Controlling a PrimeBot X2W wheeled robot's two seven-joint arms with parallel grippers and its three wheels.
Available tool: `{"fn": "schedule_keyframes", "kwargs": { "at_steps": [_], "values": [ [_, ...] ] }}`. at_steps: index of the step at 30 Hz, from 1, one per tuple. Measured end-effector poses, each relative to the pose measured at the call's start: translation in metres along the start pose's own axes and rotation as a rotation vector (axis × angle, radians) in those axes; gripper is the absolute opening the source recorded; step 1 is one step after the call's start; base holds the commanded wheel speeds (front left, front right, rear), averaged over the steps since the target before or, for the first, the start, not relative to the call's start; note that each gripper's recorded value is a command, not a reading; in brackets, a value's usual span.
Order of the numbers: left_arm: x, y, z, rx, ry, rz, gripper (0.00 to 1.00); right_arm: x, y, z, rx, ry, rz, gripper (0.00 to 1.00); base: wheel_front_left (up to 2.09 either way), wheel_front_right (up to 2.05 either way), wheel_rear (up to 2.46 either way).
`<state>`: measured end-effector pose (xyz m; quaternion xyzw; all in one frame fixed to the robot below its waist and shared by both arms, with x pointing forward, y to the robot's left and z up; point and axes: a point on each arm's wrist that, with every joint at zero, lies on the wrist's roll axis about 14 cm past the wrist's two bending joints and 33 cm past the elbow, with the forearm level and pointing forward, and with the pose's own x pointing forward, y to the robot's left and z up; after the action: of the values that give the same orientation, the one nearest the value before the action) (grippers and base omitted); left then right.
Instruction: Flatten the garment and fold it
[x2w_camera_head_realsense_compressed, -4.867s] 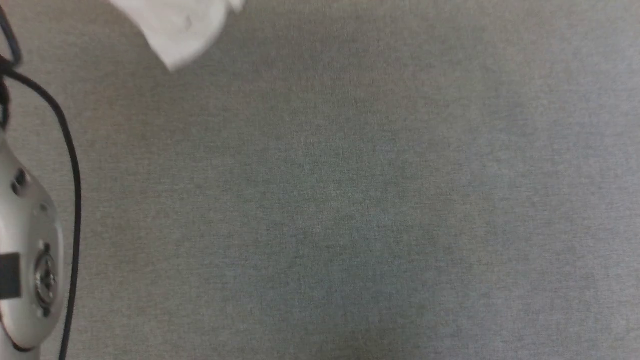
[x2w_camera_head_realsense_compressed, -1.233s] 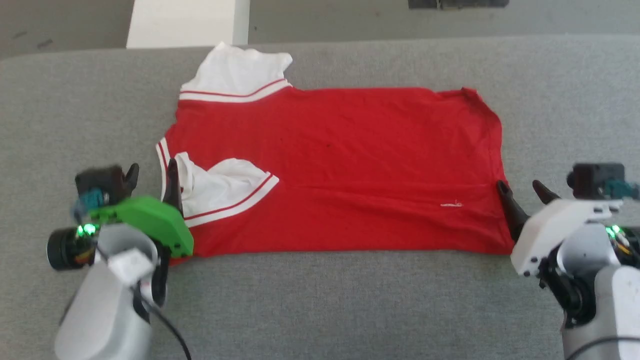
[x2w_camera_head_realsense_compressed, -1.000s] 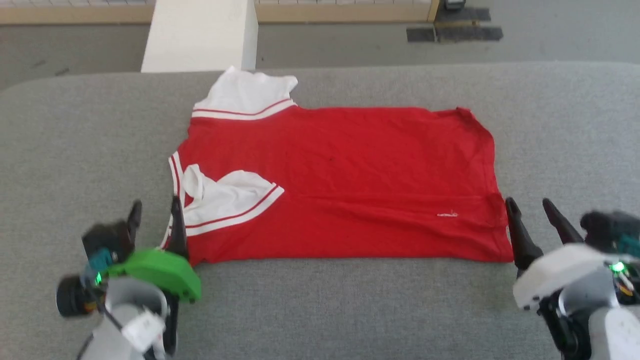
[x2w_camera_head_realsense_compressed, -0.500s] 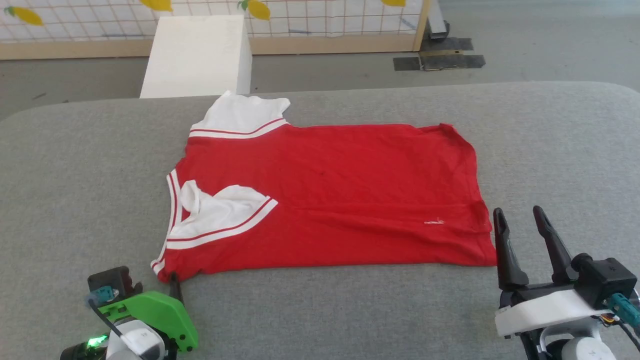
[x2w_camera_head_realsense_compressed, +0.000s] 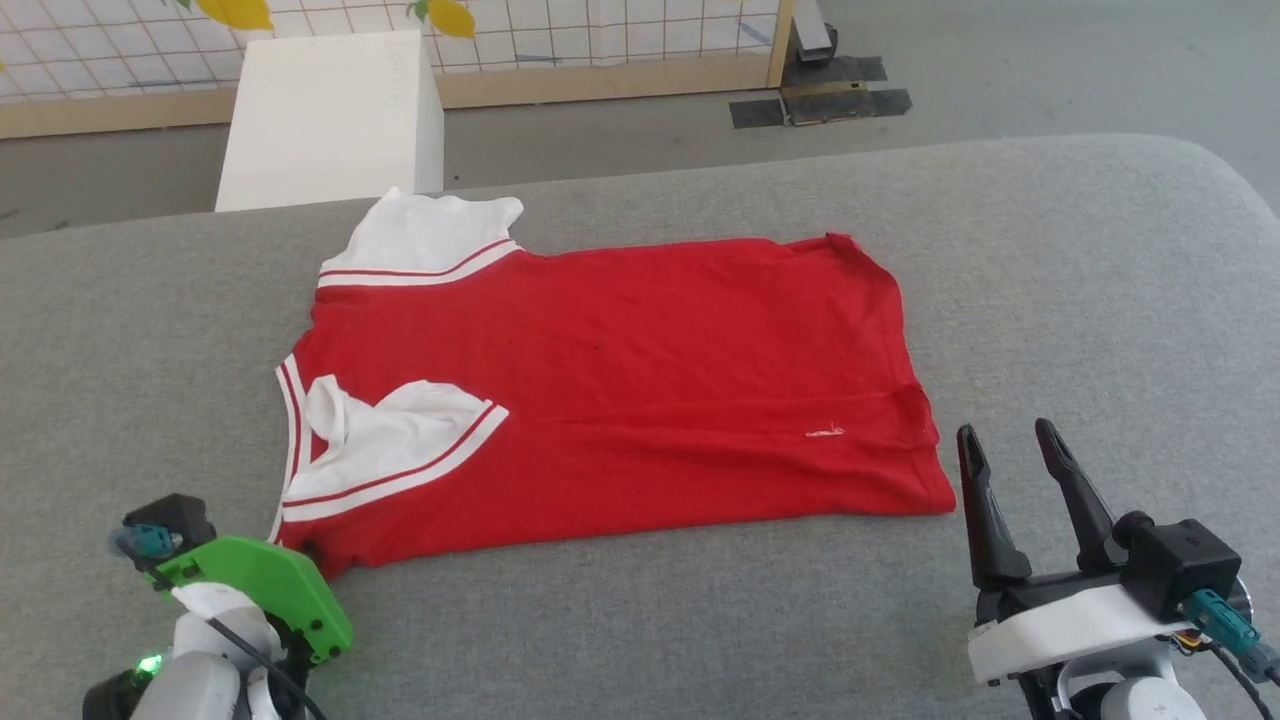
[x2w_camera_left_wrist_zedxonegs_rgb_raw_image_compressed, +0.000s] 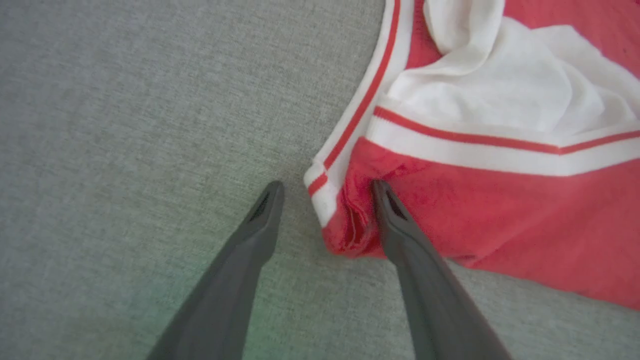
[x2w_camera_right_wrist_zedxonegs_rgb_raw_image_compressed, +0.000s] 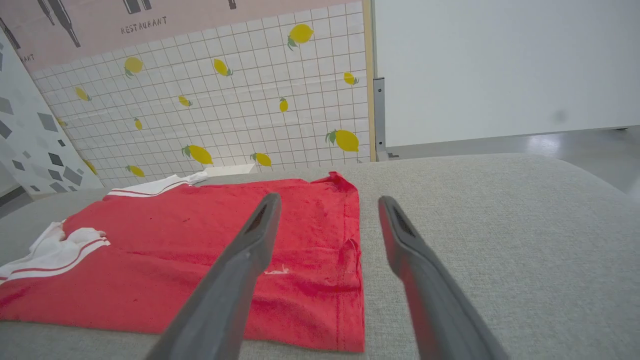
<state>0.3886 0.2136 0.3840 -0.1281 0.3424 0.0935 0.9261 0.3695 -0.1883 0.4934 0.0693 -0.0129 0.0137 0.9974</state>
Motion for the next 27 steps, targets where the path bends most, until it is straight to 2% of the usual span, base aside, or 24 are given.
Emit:
{"fn": "schedule_keyframes", "kwargs": {
  "at_steps": [8,11,17,21,25,26,27],
  "values": [
    [-0.001,-0.005,0.002,-0.006,-0.02,-0.033,0.0,0.002,-0.005,-0.016,-0.009,0.076,-0.012,1.0,0.0,0.0,0.0],
    [-0.004,-0.007,0.0,-0.008,-0.037,-0.046,0.0,0.011,-0.006,-0.038,-0.005,0.225,-0.014,1.0,0.0,0.0,0.0],
    [-0.006,-0.008,0.001,0.004,-0.076,-0.051,0.0,0.012,-0.01,-0.089,-0.002,0.61,-0.023,1.0,0.0,0.0,0.0],
    [-0.005,-0.008,0.0,0.012,-0.091,-0.051,0.0,0.016,-0.009,-0.101,-0.045,0.761,-0.017,1.0,0.0,0.0,0.0],
    [-0.003,-0.007,0.0,-0.002,-0.103,-0.049,0.0,0.008,-0.015,-0.118,-0.037,0.916,-0.039,1.0,0.0,0.0,0.0],
    [-0.002,-0.007,0.0,-0.004,-0.106,-0.048,0.0,0.008,-0.014,-0.119,-0.037,0.944,-0.038,0.93,0.0,0.0,0.0],
    [-0.002,-0.006,-0.001,-0.004,-0.108,-0.048,0.0,0.008,-0.013,-0.12,-0.038,0.97,-0.035,0.53,0.0,0.0,0.0]
  ]
}}
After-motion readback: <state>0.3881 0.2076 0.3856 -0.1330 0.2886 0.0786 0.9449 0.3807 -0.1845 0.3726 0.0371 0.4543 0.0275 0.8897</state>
